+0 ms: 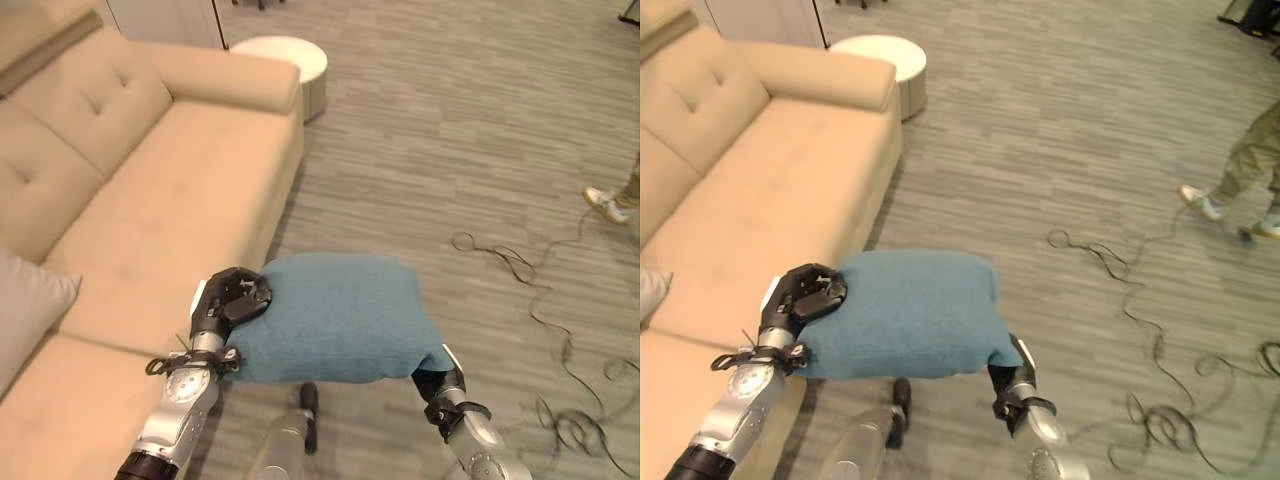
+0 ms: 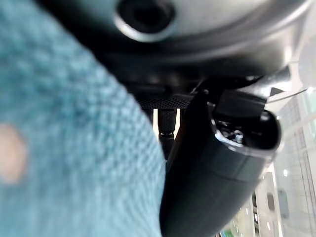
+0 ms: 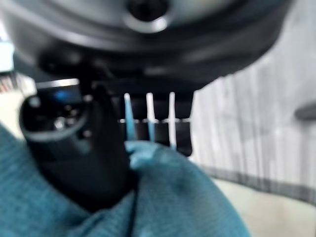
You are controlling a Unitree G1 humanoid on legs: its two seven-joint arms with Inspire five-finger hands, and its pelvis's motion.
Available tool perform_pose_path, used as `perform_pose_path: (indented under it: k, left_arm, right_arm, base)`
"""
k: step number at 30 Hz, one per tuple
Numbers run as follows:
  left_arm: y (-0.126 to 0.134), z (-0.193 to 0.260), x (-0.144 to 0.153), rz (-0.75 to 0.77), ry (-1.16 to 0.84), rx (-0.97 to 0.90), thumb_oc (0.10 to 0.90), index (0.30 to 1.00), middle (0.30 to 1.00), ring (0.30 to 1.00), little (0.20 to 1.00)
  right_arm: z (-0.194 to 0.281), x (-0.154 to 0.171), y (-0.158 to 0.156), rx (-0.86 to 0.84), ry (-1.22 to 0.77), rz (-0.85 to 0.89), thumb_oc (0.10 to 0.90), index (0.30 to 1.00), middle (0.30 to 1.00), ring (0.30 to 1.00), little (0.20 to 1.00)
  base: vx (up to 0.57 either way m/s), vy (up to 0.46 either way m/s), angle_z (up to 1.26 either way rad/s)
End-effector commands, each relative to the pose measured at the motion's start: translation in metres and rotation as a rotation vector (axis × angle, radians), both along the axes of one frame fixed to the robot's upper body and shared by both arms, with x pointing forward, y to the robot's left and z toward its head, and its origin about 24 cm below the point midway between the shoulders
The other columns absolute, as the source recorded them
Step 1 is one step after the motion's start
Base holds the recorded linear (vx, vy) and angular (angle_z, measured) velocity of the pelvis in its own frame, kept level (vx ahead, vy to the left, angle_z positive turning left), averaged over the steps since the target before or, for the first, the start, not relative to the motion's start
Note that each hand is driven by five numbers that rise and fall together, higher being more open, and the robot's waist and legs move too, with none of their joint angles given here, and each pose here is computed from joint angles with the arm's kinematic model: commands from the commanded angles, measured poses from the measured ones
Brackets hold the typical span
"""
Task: Pick up all the scattered cushions and arrange them neatly on the sofa.
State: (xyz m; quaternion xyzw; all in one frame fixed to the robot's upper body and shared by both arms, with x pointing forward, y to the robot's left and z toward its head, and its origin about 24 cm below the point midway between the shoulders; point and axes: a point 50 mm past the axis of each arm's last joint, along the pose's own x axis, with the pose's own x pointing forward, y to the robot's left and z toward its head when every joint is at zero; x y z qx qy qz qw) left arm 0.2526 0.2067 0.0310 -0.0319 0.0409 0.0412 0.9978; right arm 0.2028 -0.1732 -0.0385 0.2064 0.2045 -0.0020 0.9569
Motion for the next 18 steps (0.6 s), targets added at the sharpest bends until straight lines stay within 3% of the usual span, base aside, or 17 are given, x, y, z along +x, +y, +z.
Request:
perform_pose_path:
  k: [1,5,11,18]
  left_arm:
    - [-0.058,0.1,0.021,-0.288,-0.493,-0.065,0.4,0.3,0.3,0.3,0.3]
    - [-0.064,0.1,0.024,-0.32,-0.491,-0.063,0.4,0.3,0.3,0.3,0.3]
    - [-0.069,0.099,0.026,-0.331,-0.494,-0.065,0.4,0.3,0.3,0.3,0.3]
    - [-0.065,0.088,0.022,-0.332,-0.444,-0.081,0.4,0.3,0.3,0.3,0.3]
  right_arm:
    - [0.082,0.047,0.052,0.096,-0.461,0.242,0.4,0.3,0.3,0.3,0.3]
    - [0.08,0.043,0.039,0.102,-0.446,0.207,0.4,0.3,0.3,0.3,0.3]
    - [0.071,0.041,0.03,0.055,-0.408,0.174,0.4,0.3,0.3,0.3,0.3]
    - [0.07,0.04,0.019,0.026,-0.405,0.148,0.4,0.3,0.3,0.3,0.3]
  base:
    - [0.79,0.129,0.94]
    - [0.64,-0.103,0.68]
    - [0.58,-0.318,1.25]
    - [0.34,-0.369,0.41]
